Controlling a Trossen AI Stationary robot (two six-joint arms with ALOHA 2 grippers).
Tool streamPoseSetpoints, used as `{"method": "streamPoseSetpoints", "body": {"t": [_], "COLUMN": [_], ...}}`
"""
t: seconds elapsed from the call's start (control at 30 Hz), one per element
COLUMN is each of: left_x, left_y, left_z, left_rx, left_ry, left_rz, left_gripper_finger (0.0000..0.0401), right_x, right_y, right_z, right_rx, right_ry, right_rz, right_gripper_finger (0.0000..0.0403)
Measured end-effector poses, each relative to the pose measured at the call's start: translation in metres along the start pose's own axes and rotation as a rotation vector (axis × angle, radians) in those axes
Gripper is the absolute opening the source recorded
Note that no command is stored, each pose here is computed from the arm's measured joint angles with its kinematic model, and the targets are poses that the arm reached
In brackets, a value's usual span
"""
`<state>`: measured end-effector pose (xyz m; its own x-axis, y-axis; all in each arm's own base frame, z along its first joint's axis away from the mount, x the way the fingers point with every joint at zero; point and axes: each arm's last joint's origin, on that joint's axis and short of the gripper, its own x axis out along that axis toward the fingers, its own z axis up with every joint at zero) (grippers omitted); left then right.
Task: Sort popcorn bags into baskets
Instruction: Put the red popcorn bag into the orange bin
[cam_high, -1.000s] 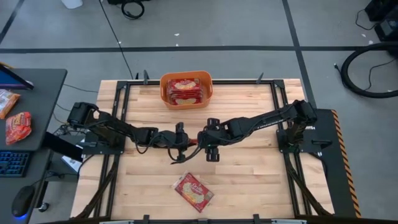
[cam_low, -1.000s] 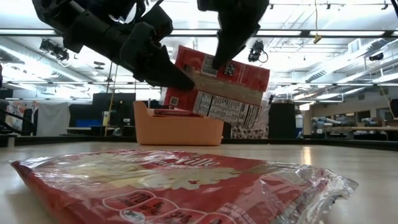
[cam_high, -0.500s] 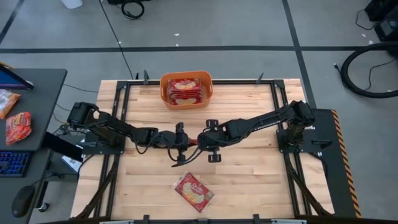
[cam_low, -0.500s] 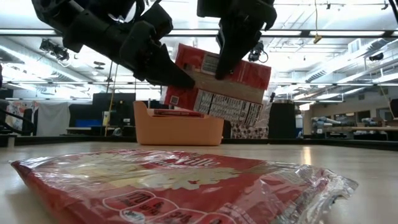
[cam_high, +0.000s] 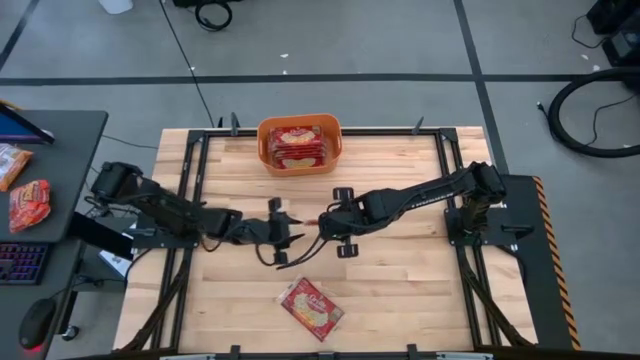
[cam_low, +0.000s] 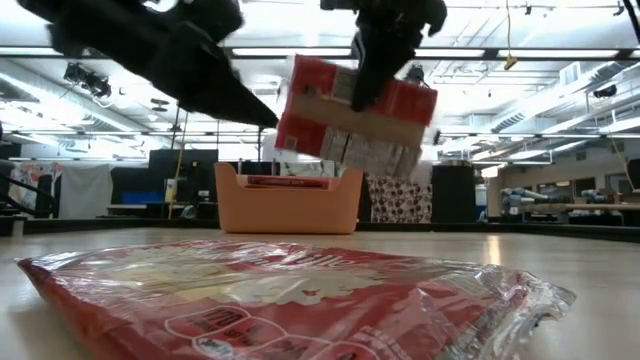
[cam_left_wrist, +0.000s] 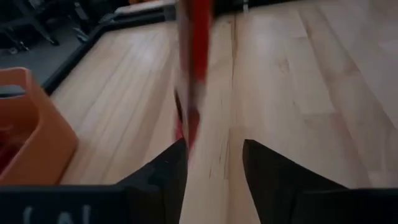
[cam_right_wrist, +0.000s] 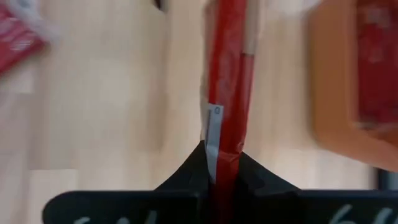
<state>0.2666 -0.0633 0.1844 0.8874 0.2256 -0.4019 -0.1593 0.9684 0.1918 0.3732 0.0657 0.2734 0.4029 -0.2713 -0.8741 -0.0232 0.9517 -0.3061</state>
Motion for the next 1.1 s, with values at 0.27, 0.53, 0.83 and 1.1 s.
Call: {"method": "streamPoseSetpoints", "body": {"t": [0.27, 0.53, 0.83, 1.1], "left_x": [-0.039, -0.058, -0.061, -0.061], "left_y": [0.013, 0.023, 0.024, 0.024], "left_z": [-0.018, -0.028, -0.028, -0.024], "left_rx": [-0.065, -0.110, -0.126, -0.141], "left_ry": [-0.055, -0.094, -0.113, -0.147], "left_rz": [0.029, 0.019, 0.000, -0.002], "left_gripper_finger": [0.0162, 0.0162, 0.0162, 0.0162], "right_x": [-0.019, -0.008, 0.000, 0.000], "right_y": [-0.021, -0.062, -0.111, -0.130], "right_z": [0.011, 0.025, 0.037, 0.042], "right_rx": [-0.035, -0.045, -0.022, -0.008], "right_ry": [-0.032, -0.125, -0.278, -0.363], "right_rz": [-0.181, -0.288, -0.303, -0.327], "right_gripper_finger": [0.0028, 0.0028, 0.0030, 0.0030]}}
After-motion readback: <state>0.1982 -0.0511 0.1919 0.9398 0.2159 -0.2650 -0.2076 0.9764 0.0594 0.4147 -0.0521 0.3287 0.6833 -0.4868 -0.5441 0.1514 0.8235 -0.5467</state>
